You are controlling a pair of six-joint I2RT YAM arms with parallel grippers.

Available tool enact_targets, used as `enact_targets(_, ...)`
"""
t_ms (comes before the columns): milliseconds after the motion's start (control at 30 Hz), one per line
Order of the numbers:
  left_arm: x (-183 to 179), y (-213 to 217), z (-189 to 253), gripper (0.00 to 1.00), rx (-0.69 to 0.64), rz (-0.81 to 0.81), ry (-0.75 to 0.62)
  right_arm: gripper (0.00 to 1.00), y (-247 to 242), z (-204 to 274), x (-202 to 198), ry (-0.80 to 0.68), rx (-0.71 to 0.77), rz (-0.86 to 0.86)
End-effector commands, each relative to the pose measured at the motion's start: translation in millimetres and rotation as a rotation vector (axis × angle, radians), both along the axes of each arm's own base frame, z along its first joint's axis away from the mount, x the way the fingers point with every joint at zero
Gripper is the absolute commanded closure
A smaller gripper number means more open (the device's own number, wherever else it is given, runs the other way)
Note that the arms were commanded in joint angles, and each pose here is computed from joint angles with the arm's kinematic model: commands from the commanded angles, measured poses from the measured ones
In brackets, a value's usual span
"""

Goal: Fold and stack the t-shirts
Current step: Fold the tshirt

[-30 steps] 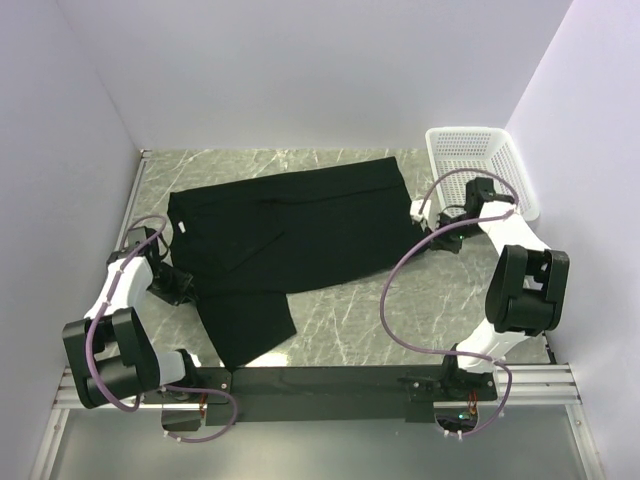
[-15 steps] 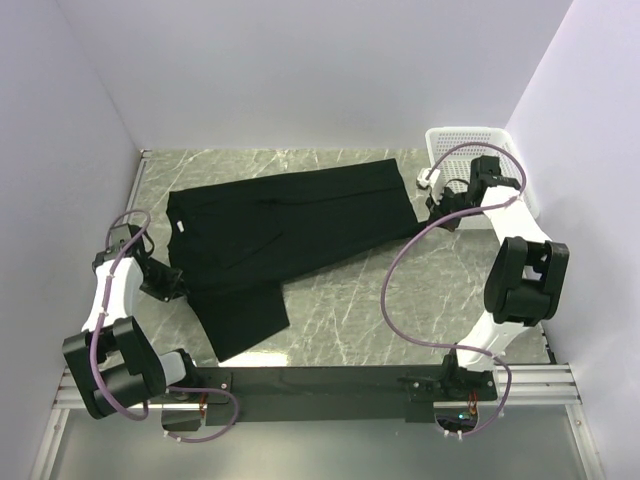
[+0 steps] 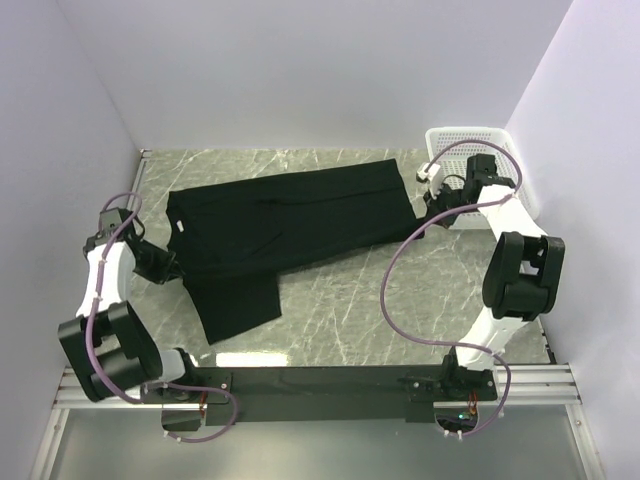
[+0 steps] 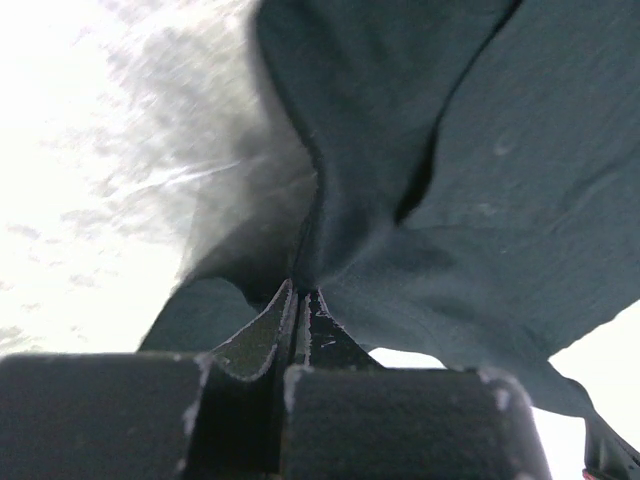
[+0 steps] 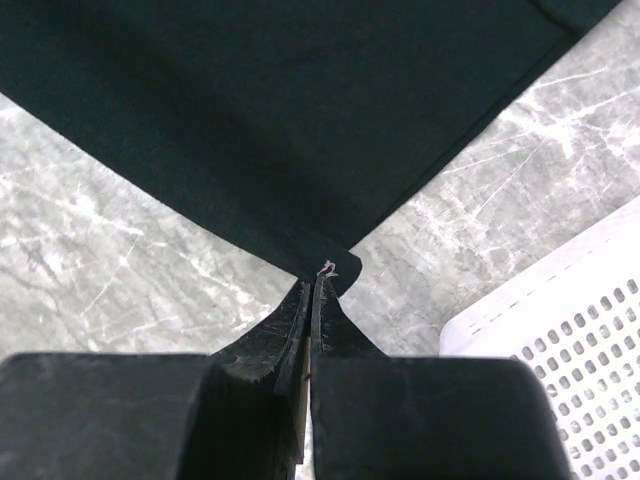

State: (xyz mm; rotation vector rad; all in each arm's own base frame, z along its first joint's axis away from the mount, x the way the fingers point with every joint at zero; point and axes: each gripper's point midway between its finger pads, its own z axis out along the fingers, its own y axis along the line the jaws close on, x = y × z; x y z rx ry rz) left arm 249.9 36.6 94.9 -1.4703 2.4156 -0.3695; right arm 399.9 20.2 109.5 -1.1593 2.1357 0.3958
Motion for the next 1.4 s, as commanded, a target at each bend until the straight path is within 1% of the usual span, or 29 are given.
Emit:
enact_targets(0,30,8,17,0.99,0.003,-0.003,-0.094,1.00,-2,12,26,-0.057,-0.009,-0.059)
enact_targets(133,49,11,20,0.99,-0.024,-0.007,-0.116,1.00,-1,11,38,-0.063,-0.015,-0.114)
enact_targets(200,60,14,26,0.99,-0.021,-0.012,-0.139,1.00,0,10,44,-0.071,-0.018,-0.143)
enact_targets(400,80,23,32,0.99,-0.014,-0.025,-0.147,1.00,1,12,62,-0.091,-0.029,-0.212)
enact_targets(733,101,29,17,0.99,-0.039,-0.025,-0.126,1.00,15,7,86,-0.103,-0.027,-0.251)
enact_targets(1000,117,38,20,0.99,-0.024,-0.035,-0.128,1.00,19,2,110,-0.113,-0.044,-0.292)
enact_targets(1367,134,45,8,0.99,-0.035,-0.033,-0.116,1.00,14,-9,122,-0.098,-0.064,-0.323)
